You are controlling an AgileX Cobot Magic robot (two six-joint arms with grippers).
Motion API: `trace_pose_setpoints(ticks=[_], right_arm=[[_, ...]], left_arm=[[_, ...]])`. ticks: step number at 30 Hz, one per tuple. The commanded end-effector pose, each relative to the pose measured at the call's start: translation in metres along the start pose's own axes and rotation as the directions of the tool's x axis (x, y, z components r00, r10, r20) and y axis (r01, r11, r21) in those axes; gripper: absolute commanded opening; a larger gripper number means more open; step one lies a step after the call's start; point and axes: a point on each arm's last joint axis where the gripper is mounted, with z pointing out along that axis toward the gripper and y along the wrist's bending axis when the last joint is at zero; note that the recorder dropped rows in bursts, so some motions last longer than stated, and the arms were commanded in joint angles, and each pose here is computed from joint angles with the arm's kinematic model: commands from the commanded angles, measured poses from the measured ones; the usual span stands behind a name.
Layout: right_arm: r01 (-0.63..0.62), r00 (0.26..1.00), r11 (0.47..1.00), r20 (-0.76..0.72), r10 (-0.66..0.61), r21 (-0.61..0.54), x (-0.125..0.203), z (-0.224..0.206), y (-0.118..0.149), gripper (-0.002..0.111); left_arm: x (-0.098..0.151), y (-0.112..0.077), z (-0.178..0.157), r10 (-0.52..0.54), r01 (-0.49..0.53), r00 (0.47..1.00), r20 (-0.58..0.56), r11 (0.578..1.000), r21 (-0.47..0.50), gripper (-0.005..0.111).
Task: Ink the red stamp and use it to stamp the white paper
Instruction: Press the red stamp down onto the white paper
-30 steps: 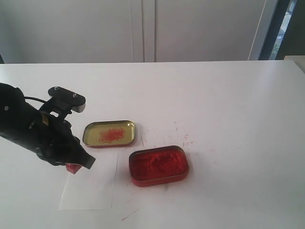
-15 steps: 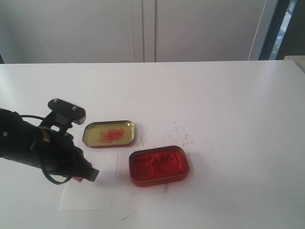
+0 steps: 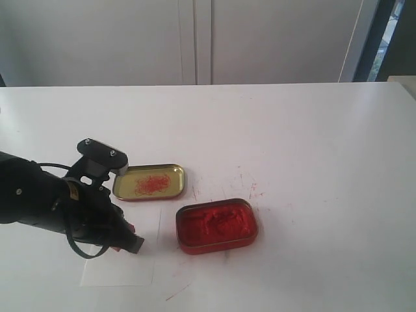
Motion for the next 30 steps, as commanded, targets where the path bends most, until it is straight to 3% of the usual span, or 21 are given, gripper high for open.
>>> trace_pose_setpoints(ticks=[1, 8, 21, 30], right_arm=[[0.011, 1.0, 1.0, 0.014, -0.011, -0.004, 0.0, 0.0, 0.0, 0.0], [0.011, 1.0, 1.0, 0.014, -0.011, -0.004, 0.0, 0.0, 0.0, 0.0], [0.011, 1.0, 1.0, 0.014, -0.011, -0.004, 0.0, 0.0, 0.0, 0.0], [0.011, 1.0, 1.0, 0.014, -0.011, -0.004, 0.0, 0.0, 0.0, 0.0]], left_arm=[[0.001, -0.002, 0.001, 0.003, -0.003, 1.0, -0.017, 1.0, 0.006, 0.0], [-0.015, -0.003, -0.006, 0.022, -0.021, 0.999, -0.04, 1.0, 0.016, 0.0], [-0.015, -0.003, -0.006, 0.04, -0.039, 0.997, -0.062, 0.999, 0.014, 0.0], [-0.019, -0.017, -0.009, 0.088, -0.087, 0.996, -0.01, 0.996, 0.031, 0.0]])
